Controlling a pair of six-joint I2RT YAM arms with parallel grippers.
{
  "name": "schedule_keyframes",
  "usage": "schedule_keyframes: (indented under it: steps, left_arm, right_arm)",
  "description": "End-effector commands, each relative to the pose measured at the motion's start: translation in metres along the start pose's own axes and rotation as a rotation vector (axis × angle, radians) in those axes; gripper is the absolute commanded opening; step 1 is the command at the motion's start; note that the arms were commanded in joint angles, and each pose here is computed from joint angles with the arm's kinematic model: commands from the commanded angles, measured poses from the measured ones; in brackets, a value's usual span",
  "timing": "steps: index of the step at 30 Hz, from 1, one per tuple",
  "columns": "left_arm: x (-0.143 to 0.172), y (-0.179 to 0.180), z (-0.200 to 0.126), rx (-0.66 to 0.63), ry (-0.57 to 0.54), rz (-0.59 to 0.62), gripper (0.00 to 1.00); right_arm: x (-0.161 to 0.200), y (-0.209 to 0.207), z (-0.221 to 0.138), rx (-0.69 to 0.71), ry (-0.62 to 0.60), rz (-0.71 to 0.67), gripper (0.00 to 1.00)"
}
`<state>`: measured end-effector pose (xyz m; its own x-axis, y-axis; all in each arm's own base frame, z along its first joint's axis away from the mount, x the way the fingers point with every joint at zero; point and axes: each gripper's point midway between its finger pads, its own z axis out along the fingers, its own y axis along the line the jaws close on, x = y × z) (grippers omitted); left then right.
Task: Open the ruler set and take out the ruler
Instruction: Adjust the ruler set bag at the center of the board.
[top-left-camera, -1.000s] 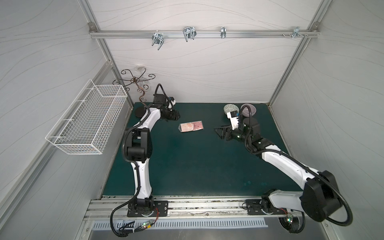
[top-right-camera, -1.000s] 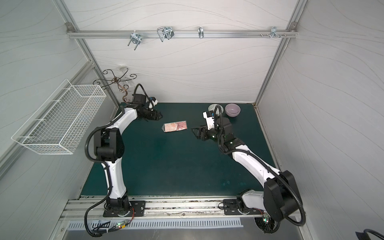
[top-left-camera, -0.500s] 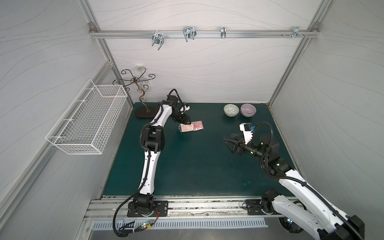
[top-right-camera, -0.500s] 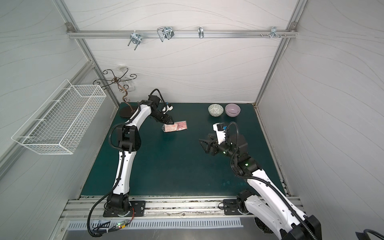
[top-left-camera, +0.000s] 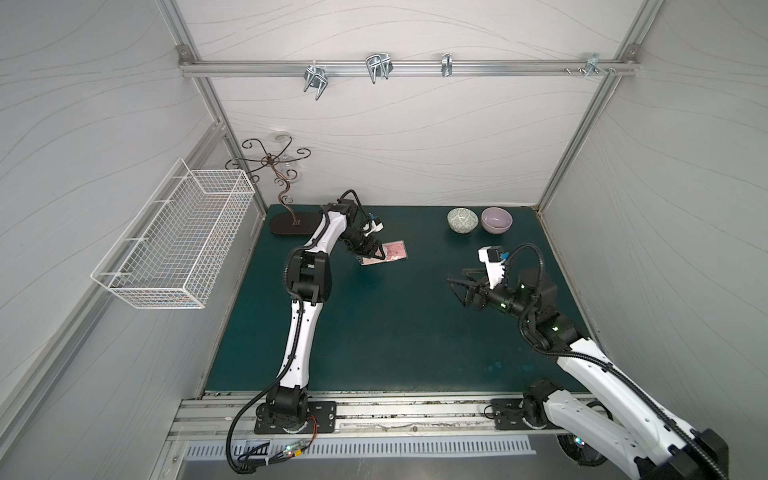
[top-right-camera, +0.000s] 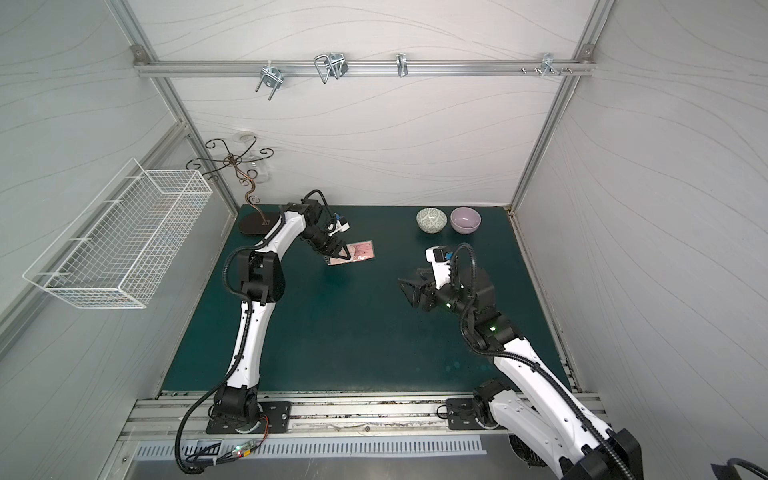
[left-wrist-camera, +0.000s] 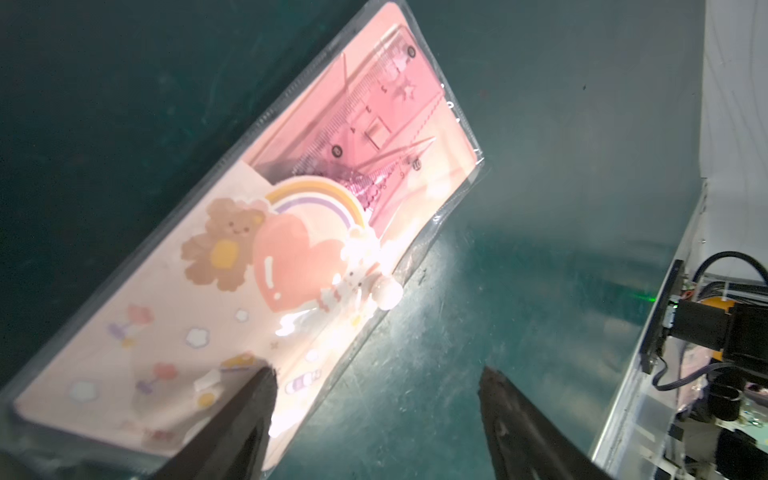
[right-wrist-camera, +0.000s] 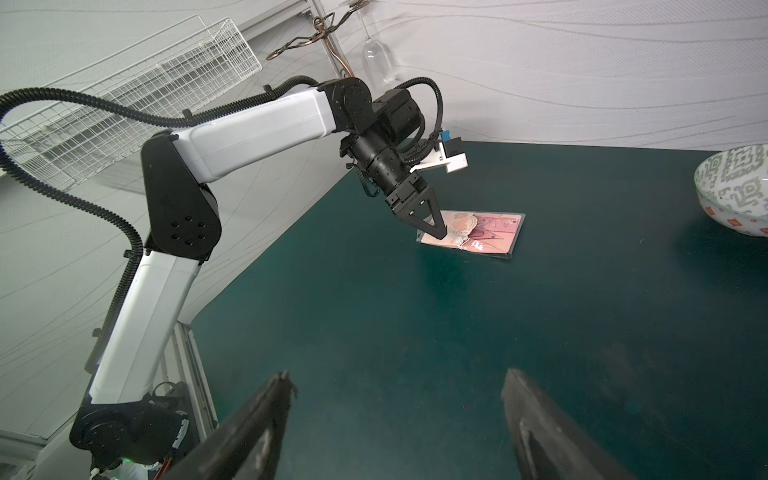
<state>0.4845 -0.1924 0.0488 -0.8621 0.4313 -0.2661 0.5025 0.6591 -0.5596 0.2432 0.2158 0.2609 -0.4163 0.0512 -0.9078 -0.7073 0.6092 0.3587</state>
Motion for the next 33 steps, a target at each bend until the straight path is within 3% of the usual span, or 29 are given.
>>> schedule_keyframes:
  steps: [1,5,7,10,12,16,20,27,33]
  left_arm:
    - [-0.007,-0.021,-0.013,0.012,-0.024,0.066,0.76]
    - [-0.044,-0.028,-0.052,-0.084,-0.184,0.107,0.77]
    - [-0.067,-0.02,-0.07,-0.193,-0.285,0.12,0.78]
    - [-0.092,0.005,-0.086,-0.336,-0.402,0.058,0.81]
    - [-0.099,0.02,-0.084,-0.367,-0.432,-0.011,0.83]
    - [-0.099,0.049,-0.06,-0.365,-0.431,-0.175,0.83]
    - [-0.097,0.058,-0.037,-0.301,-0.418,-0.249,0.84]
    - [-0.081,0.052,-0.004,-0.143,-0.347,-0.335,0.82]
    - [-0.046,0.016,0.022,-0.041,-0.219,-0.321,0.75]
  right_arm:
    - [-0.009,0.007,-0.002,-0.02,-0.019,-0.012,0.82]
    - [-0.007,0.005,-0.001,-0.013,-0.01,-0.007,0.82]
    - [-0.006,0.003,0.0,-0.008,-0.007,-0.005,0.82]
    - [-0.005,0.002,0.002,-0.01,-0.012,0.002,0.82]
    - [-0.005,0.003,0.002,-0.016,-0.016,0.008,0.82]
    - [-0.007,0.007,-0.002,-0.029,-0.025,0.01,0.82]
    - [-0.01,0.011,-0.01,-0.026,-0.041,-0.008,0.83]
    - [-0.022,0.019,-0.029,-0.02,-0.105,-0.043,0.83]
    - [-0.027,0.02,-0.034,-0.009,-0.13,-0.053,0.84]
